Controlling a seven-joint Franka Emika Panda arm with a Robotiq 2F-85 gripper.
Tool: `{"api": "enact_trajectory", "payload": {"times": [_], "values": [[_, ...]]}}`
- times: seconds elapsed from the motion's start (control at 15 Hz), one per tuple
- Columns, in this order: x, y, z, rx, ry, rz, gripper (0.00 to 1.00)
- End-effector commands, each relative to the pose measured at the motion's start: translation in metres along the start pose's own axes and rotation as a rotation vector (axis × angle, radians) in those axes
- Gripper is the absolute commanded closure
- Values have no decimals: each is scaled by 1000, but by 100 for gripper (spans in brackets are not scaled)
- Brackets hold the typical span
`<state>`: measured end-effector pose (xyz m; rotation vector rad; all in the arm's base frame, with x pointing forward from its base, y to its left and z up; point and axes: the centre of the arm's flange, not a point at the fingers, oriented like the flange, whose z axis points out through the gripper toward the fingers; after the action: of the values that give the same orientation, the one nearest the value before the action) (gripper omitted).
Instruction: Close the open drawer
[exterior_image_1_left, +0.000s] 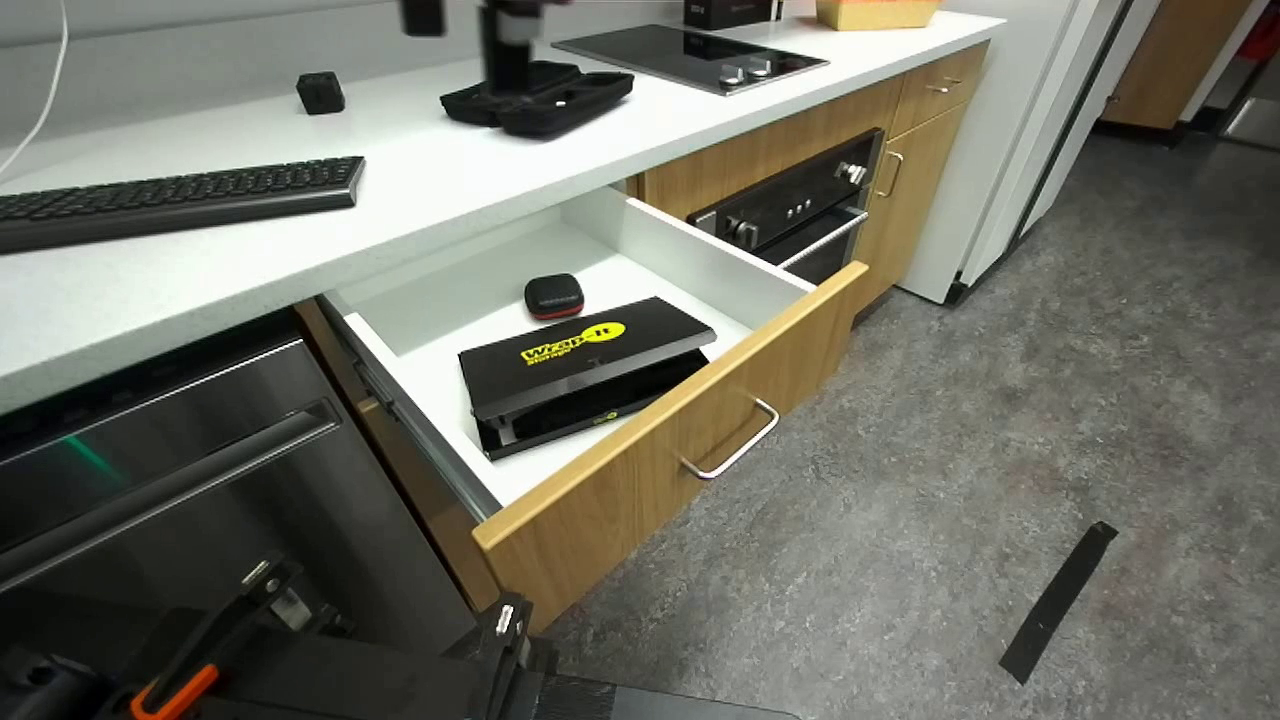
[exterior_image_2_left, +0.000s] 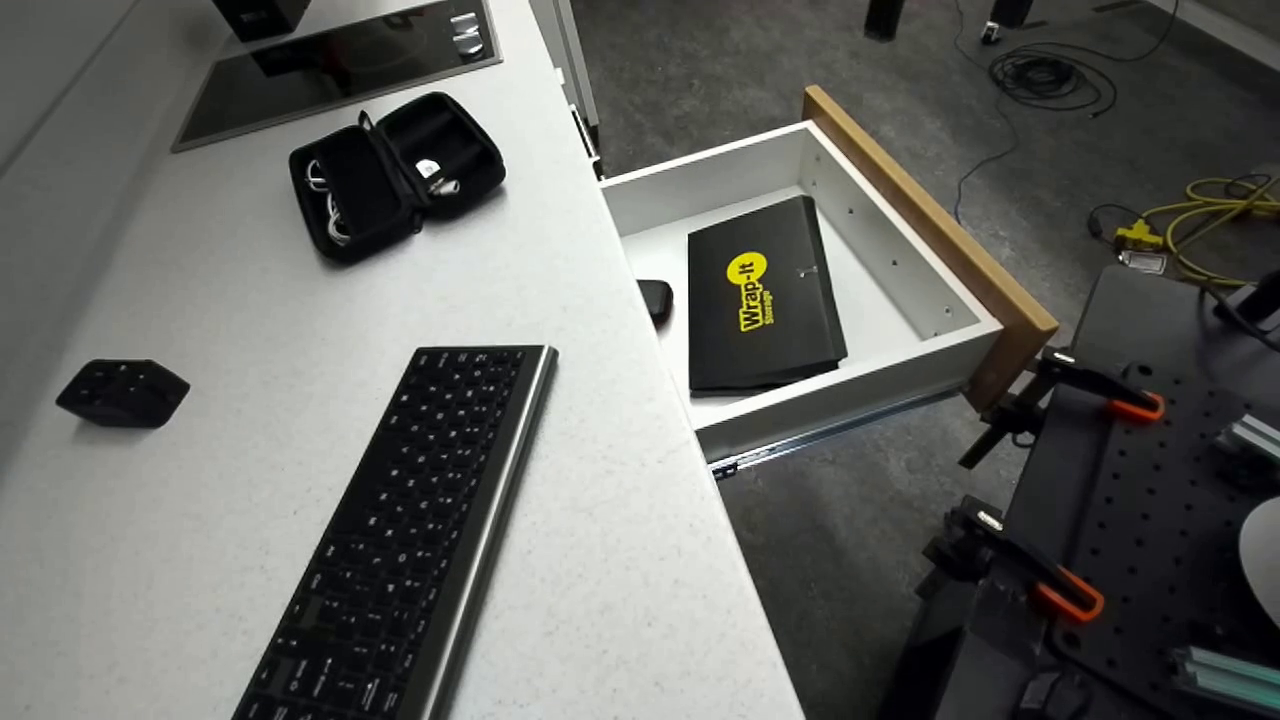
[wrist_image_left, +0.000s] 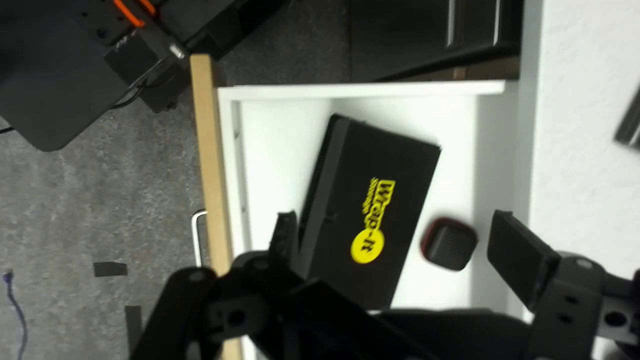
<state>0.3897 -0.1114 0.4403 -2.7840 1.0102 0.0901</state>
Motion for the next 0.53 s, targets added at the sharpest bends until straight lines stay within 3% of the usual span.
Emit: {"api": "enact_trajectory", "payload": {"times": [0.0, 0.27, 0.33, 0.47], "values": [[72, 71, 21, -34, 97, 182, 0], [107, 131, 35, -114, 166, 318, 0], [85, 125, 32, -70, 146, 263, 0], [90, 132, 40, -81, 132, 274, 0]]}}
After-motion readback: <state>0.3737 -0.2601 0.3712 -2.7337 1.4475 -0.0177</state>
